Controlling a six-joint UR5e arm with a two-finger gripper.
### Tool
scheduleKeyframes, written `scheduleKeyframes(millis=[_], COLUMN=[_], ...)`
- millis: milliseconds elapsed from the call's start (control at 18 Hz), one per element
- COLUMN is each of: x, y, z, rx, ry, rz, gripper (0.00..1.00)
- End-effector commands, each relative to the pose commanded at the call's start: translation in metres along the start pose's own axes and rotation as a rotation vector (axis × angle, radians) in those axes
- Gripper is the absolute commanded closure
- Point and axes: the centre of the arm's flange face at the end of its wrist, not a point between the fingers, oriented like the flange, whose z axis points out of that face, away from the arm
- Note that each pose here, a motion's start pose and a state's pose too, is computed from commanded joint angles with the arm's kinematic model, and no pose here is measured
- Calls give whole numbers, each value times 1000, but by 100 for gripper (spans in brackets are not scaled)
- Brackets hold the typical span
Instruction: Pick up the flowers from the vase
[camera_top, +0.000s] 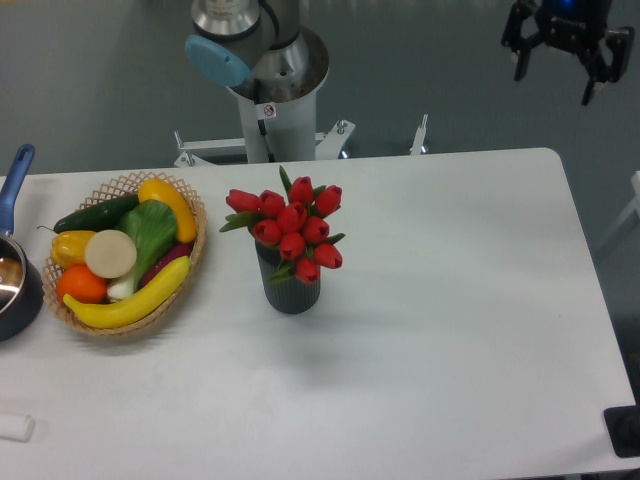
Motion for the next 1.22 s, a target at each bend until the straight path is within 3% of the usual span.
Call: scheduleKeyframes(millis=[389, 611, 944, 1222], x=[2, 5, 26, 40], y=[-3, -11, -21, -30], z=[8, 20, 52, 73], rx=[8, 100, 207, 263], ry=[3, -13, -95, -45], rz=[-2, -20, -170, -230], gripper=[0, 0, 0, 0])
